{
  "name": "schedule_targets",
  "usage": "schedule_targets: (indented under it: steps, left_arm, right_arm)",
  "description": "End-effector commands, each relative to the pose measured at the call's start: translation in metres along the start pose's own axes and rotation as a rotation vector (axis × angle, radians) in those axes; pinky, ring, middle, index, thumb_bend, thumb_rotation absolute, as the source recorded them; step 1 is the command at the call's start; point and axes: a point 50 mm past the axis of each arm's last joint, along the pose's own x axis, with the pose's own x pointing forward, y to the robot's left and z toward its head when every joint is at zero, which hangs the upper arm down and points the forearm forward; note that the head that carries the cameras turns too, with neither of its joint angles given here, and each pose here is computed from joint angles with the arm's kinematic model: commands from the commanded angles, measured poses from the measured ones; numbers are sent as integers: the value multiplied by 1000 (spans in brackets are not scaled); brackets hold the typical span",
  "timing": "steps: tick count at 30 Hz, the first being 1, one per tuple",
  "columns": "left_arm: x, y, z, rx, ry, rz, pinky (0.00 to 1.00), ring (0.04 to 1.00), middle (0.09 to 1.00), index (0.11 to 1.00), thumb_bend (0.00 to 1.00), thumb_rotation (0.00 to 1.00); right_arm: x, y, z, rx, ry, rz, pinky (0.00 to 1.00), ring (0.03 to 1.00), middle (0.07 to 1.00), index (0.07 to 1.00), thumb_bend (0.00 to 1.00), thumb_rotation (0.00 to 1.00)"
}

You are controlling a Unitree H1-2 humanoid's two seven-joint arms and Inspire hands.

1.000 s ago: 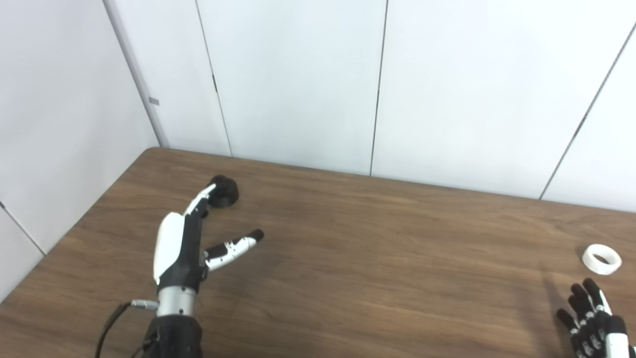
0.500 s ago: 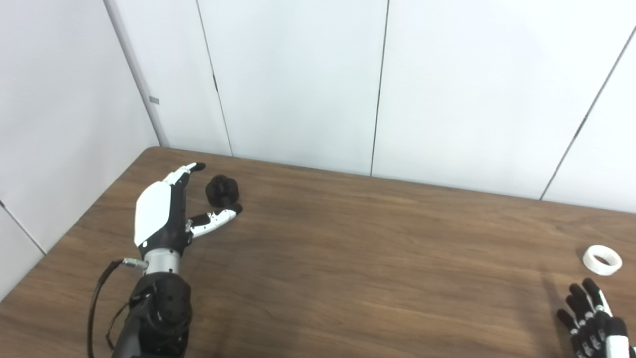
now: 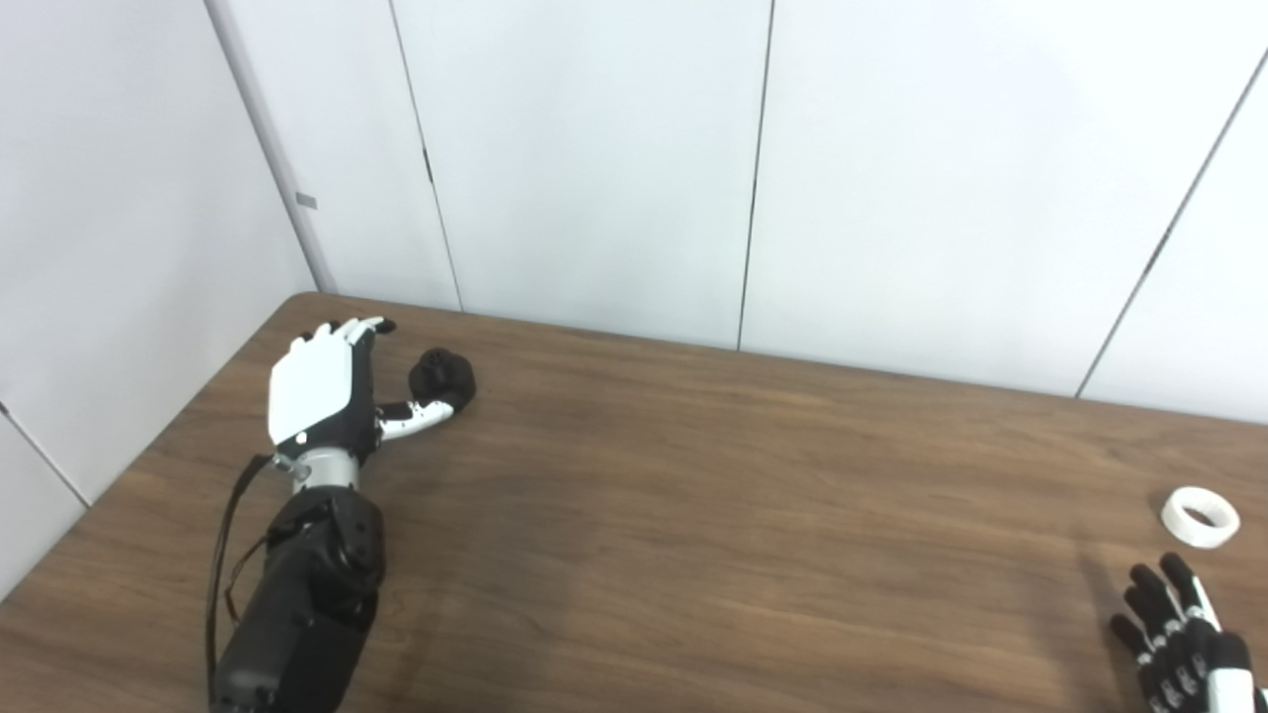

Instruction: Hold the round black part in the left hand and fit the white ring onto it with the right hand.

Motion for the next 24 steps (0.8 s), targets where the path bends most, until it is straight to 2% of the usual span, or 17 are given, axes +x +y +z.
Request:
schedule_targets:
  steps: [1, 7, 15, 24]
  left_arm:
    - [22, 22, 11, 25, -41, 92, 1000, 943, 892, 825, 932, 354]
    - [41, 13, 7, 61, -19, 35, 996, 942, 898, 833, 936, 396]
    - [60, 10, 10, 54, 14, -40, 1000, 967, 913, 842, 957, 427]
    - [71, 9, 17, -7, 43, -45, 998, 945, 894, 808, 943, 380]
  right_arm:
    - [4, -2, 2, -10, 1, 7, 1000, 967, 956, 985, 629, 1000]
    - [3, -2, 0, -14, -5, 10, 999, 951, 951, 982, 621, 1000]
    - [1, -1, 1, -36, 6, -7, 950, 933, 928, 960, 623, 1000]
    - [-2, -3, 0, -33, 8, -6, 941, 932, 928, 958, 629, 1000]
